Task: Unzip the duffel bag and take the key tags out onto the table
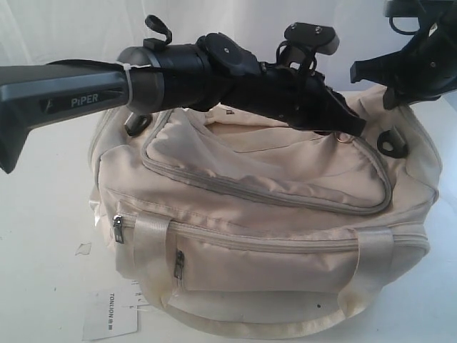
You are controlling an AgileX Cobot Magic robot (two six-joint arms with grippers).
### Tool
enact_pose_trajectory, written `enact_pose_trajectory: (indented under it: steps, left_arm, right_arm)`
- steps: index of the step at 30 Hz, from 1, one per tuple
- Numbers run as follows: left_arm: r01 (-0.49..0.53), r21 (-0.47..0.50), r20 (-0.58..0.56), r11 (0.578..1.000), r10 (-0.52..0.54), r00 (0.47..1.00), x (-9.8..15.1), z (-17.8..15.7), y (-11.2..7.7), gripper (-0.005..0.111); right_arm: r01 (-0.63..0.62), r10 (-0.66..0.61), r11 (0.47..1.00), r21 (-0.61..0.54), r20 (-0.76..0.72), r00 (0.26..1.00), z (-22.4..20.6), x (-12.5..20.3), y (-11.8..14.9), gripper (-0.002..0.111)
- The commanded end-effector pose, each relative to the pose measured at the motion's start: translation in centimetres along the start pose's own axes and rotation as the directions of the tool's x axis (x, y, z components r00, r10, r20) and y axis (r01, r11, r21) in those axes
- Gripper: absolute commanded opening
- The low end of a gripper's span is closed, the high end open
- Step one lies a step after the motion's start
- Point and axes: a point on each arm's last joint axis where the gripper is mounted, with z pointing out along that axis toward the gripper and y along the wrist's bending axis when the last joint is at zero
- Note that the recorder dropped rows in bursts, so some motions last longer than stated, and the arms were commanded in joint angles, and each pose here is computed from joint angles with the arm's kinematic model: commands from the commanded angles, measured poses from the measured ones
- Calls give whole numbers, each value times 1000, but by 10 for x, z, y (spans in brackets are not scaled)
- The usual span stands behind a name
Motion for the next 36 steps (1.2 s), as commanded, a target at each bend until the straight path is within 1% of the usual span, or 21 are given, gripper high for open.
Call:
enact_pose_trajectory:
  steps: [1,3,4,8,13,20,23,26,31,36]
  left_arm:
    - [54,-8,18,998,-54,998,-1,2,-2,61]
    - [87,-15,18,996,-87,996,2,7,-1,68]
    - [97,-25,24,995,-97,995,4,9,-1,69]
    - [108,-58,39,992,-106,994,10,20,-3,70]
    - [119,-64,30,991,-117,993,19,31,-7,70]
    - [131,-117,84,985,-121,989,17,35,-9,68]
    - [132,-127,93,983,-120,988,17,35,-8,57]
    - [110,-116,71,987,-102,992,19,35,-10,46]
    - [98,-110,61,989,-92,994,20,35,-10,30]
    - [26,-99,17,995,-25,1000,23,36,-12,11]
  right_arm:
    - [-9,9,1000,-3,16,1000,-6,-1,0,0]
    - [-9,9,1000,-3,16,1000,-6,-1,0,0]
    - [-9,9,1000,-3,16,1000,-6,-1,0,0]
    - [-9,9,1000,-3,16,1000,-6,-1,0,0]
    - [-9,9,1000,-3,16,1000,-6,-1,0,0]
    - [-9,9,1000,-3,16,1000,-6,-1,0,0]
    - [-9,9,1000,-3,16,1000,-6,-1,0,0]
    - [-14,14,1000,-8,15,1000,-6,-1,0,0]
    - [-14,14,1000,-8,15,1000,-6,-1,0,0]
    - [-14,14,1000,-8,15,1000,-6,-1,0,0]
